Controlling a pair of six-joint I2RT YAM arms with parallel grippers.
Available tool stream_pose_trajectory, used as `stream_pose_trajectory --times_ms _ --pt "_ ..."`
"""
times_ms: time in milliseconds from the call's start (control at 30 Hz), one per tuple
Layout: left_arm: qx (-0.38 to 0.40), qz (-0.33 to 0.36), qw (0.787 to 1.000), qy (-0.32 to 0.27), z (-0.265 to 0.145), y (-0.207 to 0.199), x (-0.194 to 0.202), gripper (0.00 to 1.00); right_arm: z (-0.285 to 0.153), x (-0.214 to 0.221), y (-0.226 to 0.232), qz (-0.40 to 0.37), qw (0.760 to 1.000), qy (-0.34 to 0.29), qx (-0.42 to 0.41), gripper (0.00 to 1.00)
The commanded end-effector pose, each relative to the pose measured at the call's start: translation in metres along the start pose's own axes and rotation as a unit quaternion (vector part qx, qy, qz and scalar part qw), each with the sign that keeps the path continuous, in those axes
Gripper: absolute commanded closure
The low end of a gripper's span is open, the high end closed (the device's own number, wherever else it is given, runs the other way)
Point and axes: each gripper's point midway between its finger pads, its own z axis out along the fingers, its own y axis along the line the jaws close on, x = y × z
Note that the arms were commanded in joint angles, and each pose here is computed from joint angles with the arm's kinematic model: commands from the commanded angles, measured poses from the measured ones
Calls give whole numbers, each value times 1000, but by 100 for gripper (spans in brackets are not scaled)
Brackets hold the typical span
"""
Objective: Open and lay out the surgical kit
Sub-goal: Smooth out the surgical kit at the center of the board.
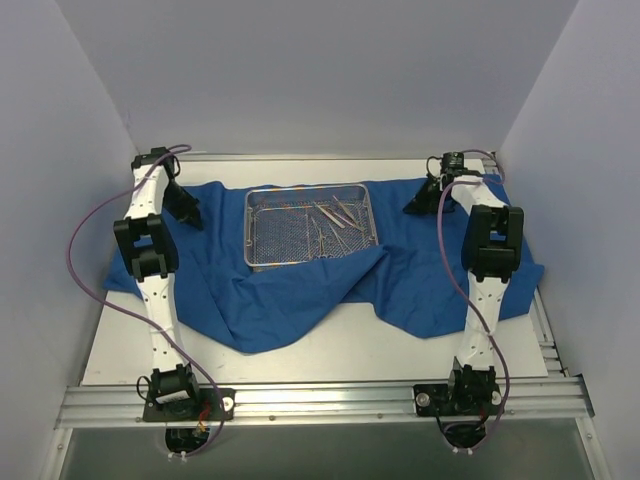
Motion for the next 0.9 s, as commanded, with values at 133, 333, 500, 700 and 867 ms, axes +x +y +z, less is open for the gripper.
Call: stream_pose_trajectory --times_ms 133,333,500,700,867 --pt "56 -28 998 -2 39 -16 -30 92 47 4 -84 40 991 27 122 100" --pt "90 -73 993 -16 44 -9 -59 92 64 -18 -85 55 990 18 126 100" --pt "117 -99 988 -18 45 1 -78 92 76 -36 -99 34 986 14 164 100" --pt "130 -93 986 -47 24 18 -101 92 59 -77 -106 -1 981 -40 191 100" --pt "111 -66 990 -63 1 33 -103 93 23 -106 -94 -59 973 -79 209 100"
